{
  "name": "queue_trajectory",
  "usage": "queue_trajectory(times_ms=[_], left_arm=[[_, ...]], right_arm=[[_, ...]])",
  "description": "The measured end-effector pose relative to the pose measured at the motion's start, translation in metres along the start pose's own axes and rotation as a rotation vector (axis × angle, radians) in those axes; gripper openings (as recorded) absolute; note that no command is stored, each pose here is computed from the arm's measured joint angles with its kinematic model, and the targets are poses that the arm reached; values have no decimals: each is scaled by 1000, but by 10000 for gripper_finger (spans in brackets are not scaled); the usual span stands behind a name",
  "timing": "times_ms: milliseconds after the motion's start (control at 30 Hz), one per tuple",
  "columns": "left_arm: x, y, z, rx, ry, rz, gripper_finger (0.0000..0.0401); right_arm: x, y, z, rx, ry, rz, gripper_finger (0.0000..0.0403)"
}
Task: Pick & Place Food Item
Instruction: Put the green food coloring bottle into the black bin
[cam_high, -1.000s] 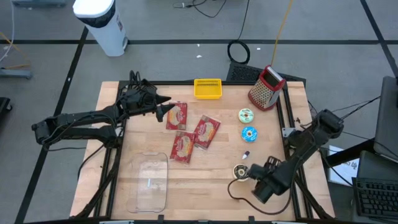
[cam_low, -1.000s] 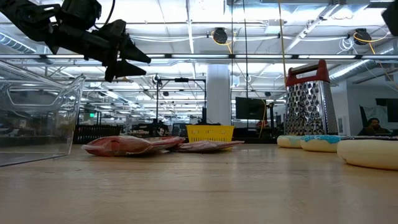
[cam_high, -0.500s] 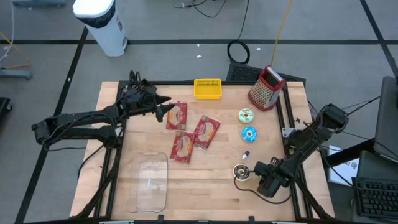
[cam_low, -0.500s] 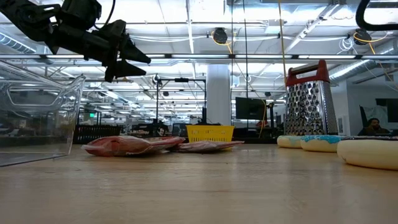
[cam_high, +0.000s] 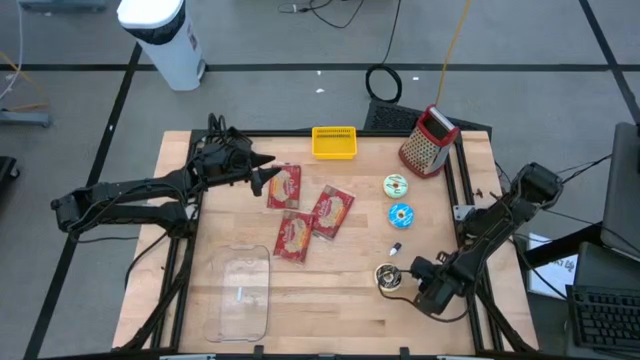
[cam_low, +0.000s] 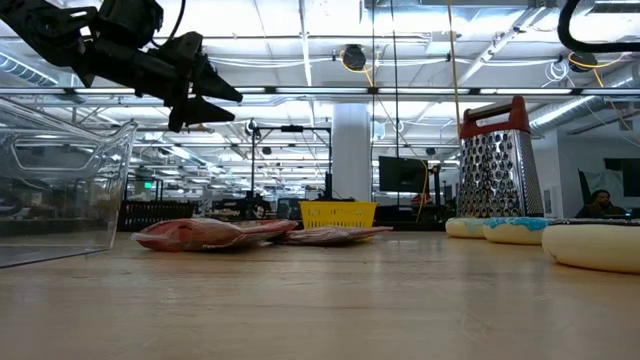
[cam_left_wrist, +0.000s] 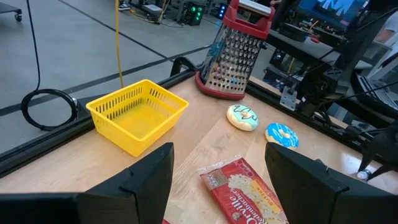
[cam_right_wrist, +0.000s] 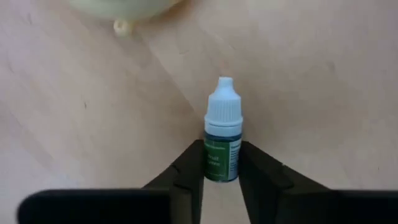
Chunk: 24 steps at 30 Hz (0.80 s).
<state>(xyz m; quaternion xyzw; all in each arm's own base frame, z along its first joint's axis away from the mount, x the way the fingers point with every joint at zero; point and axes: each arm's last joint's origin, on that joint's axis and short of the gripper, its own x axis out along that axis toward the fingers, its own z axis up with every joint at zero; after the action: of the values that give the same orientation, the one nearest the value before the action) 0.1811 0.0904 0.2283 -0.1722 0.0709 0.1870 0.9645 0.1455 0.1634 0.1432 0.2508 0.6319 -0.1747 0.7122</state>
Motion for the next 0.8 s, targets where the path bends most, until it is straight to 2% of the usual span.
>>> queue_trajectory(times_ms=[133,267,333,433,500,600,733,800], left_arm=[[0,0,0,0,-1,0,255],[0,0,0,0,-2,-1,255],[0,0,0,0,-2,-2,255],[0,0,1,-1,-7,-4,255],[0,-2,2,-1,-24,-15,255],[4,-9,4,11,-66,-64,255],[14,-25,2,70,-112,-191,255],[20,-34,-1,109,-123,-267,255]], right_arm=[[-12,0,6,26,-36,76,55],[-32,3,14,50,-70,236,65],[-43,4,19,32,-153,309,67],[-59,2,29,-63,-354,361,64],[-67,-1,38,-134,-512,336,62],[-74,-4,55,-232,-729,232,65],[-70,-12,85,-329,-912,114,72],[-64,-19,100,-339,-997,109,72]])
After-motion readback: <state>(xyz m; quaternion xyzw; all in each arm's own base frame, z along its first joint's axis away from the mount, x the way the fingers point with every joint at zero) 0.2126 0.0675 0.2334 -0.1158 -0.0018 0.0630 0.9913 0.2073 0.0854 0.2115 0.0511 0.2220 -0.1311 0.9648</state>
